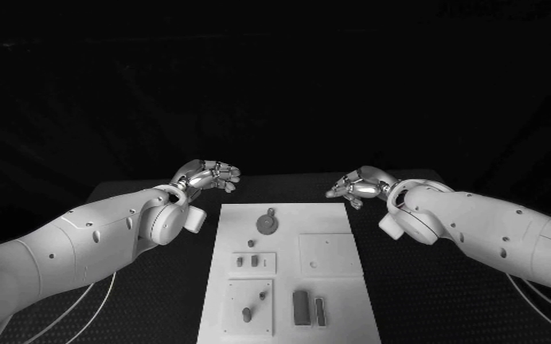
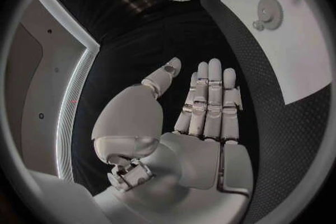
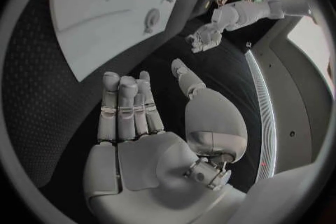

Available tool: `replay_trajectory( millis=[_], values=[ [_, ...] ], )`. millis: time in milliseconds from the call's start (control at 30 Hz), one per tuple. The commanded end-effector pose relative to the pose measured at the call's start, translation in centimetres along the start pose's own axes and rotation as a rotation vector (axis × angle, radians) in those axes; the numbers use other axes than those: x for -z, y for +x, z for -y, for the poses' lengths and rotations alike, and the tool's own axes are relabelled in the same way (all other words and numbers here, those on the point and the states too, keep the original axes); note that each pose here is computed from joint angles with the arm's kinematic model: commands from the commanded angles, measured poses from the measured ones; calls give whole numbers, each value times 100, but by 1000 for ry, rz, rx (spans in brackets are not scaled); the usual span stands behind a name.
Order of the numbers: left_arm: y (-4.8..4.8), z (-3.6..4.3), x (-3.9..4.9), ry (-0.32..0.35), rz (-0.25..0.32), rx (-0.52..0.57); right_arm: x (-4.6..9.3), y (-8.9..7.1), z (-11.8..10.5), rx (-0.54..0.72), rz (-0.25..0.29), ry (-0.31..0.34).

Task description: Assemble the parts on the task board

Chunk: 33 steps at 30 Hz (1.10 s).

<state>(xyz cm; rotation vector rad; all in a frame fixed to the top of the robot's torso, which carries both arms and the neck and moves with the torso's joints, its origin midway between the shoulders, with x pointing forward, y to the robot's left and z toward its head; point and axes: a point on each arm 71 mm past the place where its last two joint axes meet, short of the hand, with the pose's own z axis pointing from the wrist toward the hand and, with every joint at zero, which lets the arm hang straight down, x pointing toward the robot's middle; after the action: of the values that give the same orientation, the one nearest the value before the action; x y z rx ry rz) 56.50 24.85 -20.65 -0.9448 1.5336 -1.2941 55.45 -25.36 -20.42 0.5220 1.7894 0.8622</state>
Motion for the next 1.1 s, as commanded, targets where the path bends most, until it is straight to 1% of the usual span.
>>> replay_trajectory(
  millis=[33,133,200,267,400,467,533,567,667,800,900,1000,1100],
  values=[
    [10,45,-28,47,-11,82,-87,-110,-34,-175,75,-113],
    [21,53,-62,57,2,101,-154,-113,-48,-251,78,-122],
    [30,56,-87,64,12,105,-178,-90,-32,-285,76,-126],
    [21,58,-94,71,20,102,-195,-70,-24,-302,77,-130],
    [-15,54,-103,82,45,99,-205,-45,-20,-316,80,-139],
    [-29,51,-97,82,45,99,-212,-14,-13,-324,81,-141],
    [-19,41,-98,81,37,103,-220,21,1,-335,79,-142],
    [-35,19,-93,49,42,75,-217,-20,18,-296,96,-102],
    [-21,12,-84,49,45,77,-210,-6,12,-304,100,-106],
    [56,-20,-34,51,64,88,-167,69,-18,-342,122,-124],
    [140,-51,26,53,86,99,-113,153,-50,-385,147,-141],
    [271,-90,129,54,121,116,-17,283,-97,-451,186,-158],
    [408,-116,251,53,158,132,101,422,-143,-519,228,-165]
  ],
)
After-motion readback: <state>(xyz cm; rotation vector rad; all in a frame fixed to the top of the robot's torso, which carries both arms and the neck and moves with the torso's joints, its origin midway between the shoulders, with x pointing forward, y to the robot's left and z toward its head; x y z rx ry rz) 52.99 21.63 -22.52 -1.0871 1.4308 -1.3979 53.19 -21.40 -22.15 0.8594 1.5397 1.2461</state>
